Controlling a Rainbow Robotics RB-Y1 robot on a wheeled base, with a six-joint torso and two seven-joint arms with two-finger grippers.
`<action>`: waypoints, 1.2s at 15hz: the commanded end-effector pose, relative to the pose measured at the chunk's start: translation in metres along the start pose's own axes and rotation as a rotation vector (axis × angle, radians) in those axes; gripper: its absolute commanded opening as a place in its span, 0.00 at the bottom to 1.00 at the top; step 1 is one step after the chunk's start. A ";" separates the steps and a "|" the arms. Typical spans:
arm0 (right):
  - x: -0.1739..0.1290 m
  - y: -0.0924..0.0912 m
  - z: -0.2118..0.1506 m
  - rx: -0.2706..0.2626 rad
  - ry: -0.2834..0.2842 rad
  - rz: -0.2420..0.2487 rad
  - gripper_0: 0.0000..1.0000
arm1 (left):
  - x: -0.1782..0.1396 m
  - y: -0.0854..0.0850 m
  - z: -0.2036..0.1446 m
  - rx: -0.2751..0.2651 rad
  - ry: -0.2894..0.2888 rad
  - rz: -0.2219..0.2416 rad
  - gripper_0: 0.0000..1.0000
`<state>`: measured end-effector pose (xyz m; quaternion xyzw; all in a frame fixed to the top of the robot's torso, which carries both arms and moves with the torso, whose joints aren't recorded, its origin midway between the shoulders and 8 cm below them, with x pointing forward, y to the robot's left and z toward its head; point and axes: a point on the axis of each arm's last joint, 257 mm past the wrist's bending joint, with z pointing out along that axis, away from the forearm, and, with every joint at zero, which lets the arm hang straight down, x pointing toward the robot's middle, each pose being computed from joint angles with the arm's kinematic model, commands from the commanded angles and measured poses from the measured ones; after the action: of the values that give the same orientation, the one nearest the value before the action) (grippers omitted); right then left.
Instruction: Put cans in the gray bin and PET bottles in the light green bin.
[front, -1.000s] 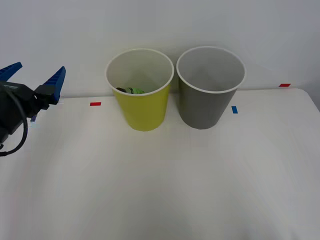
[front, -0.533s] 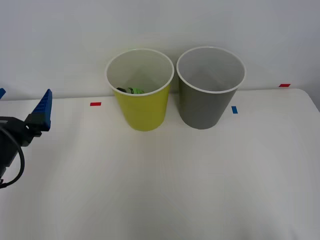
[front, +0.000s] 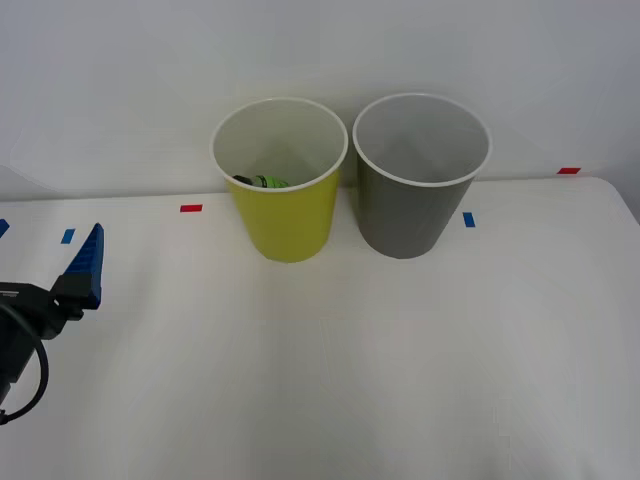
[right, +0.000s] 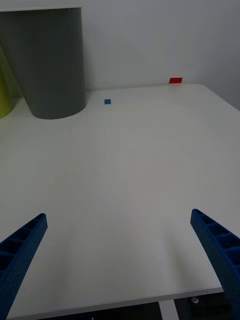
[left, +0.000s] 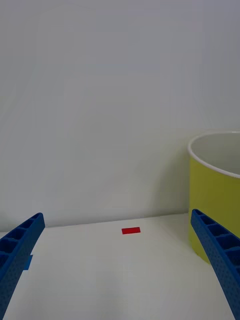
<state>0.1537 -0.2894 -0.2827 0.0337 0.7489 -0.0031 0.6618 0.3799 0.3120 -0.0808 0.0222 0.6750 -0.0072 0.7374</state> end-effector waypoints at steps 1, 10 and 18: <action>0.000 0.000 0.000 0.000 0.000 0.000 1.00 | 0.010 0.006 -0.005 -0.027 -0.029 0.039 1.00; 0.000 0.000 0.000 0.000 0.000 0.000 1.00 | 0.084 -0.010 -0.087 -0.005 -0.010 -0.081 1.00; 0.000 0.000 0.000 0.000 0.000 0.000 1.00 | 0.119 -0.025 -0.163 -0.019 0.090 -0.028 1.00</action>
<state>0.1537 -0.2894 -0.2827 0.0337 0.7489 -0.0031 0.6618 0.2313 0.2983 -0.2095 0.0089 0.7040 -0.0110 0.7101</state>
